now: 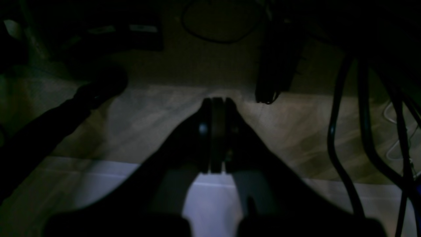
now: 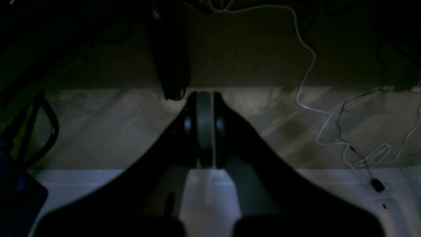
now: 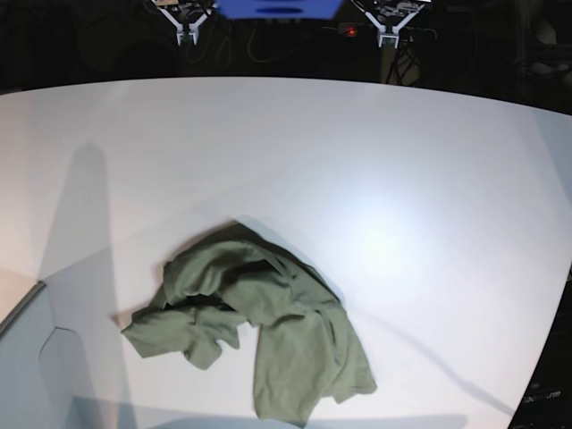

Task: Layout the t-shirt on the table in an organized manner, then fold the t-shirt properly

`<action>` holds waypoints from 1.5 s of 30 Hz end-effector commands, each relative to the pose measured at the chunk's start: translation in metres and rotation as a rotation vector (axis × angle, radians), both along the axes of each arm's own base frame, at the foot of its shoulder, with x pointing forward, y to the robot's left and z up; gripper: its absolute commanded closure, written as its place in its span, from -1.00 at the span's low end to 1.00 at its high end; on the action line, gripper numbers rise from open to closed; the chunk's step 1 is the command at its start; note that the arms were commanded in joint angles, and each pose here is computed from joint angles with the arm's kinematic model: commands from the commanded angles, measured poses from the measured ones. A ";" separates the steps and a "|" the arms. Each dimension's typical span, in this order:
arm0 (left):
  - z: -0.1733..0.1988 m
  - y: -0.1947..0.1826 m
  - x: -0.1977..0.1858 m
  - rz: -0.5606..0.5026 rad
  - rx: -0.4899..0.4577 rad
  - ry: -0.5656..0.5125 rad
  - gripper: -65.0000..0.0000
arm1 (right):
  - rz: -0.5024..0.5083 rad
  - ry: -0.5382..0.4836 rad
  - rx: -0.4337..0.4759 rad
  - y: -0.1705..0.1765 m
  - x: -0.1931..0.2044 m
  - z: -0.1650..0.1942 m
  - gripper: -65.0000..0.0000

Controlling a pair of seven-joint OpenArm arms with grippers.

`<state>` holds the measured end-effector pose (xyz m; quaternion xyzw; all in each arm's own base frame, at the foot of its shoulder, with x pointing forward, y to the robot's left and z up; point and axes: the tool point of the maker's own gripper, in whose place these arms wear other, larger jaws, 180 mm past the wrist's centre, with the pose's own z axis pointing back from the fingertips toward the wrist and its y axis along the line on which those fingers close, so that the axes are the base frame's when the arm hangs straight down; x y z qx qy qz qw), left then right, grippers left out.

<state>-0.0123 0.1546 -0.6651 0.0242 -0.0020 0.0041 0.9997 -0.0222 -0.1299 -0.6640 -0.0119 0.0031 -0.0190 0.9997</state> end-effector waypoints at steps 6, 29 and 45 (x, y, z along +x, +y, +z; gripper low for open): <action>0.000 0.004 -0.003 0.003 0.007 0.005 1.00 | 0.002 0.009 0.013 0.001 -0.006 0.000 1.00; 0.001 0.012 -0.015 0.000 0.019 0.021 1.00 | 0.002 0.017 0.012 0.001 -0.015 0.001 1.00; 0.058 0.041 0.001 -0.095 0.032 -0.303 1.00 | 0.024 -0.238 -0.031 -0.018 -0.036 0.065 1.00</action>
